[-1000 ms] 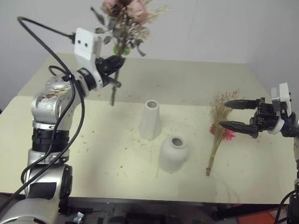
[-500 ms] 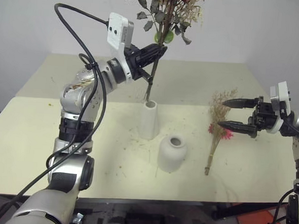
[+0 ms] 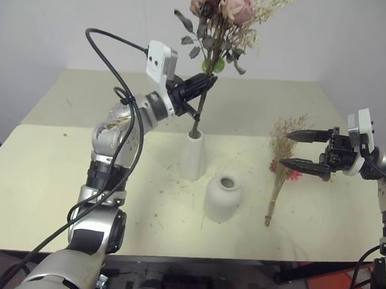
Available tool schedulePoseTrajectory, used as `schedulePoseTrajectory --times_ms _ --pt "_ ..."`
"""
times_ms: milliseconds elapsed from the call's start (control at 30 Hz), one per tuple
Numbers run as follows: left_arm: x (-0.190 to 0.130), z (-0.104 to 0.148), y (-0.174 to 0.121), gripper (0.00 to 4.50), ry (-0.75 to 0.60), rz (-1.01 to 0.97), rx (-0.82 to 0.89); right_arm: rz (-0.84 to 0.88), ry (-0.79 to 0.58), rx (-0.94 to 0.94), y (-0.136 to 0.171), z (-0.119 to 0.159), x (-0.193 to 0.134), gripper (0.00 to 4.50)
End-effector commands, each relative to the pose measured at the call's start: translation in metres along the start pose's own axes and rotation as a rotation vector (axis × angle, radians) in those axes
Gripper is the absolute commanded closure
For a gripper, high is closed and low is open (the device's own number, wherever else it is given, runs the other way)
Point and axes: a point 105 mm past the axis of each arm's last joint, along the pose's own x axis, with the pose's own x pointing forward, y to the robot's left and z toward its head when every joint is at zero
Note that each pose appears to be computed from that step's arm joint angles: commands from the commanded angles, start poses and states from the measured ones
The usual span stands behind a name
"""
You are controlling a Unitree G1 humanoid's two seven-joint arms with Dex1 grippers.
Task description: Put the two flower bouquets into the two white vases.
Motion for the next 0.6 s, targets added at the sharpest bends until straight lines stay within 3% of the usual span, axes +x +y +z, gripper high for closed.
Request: schedulePoseTrajectory --times_ms 33,567,600 --pt "0.001 0.007 -0.007 4.39 -0.034 -0.020 0.026 -0.017 -0.042 -0.051 -0.001 0.018 -0.006 0.07" --pt "-0.014 -0.029 -0.007 4.39 0.041 0.035 -0.033 -0.020 -0.041 -0.054 0.001 0.018 -0.004 0.07" --pt "-0.015 -0.030 -0.007 4.04 0.047 0.039 -0.038 -0.021 -0.041 -0.054 0.001 0.018 -0.004 0.07"
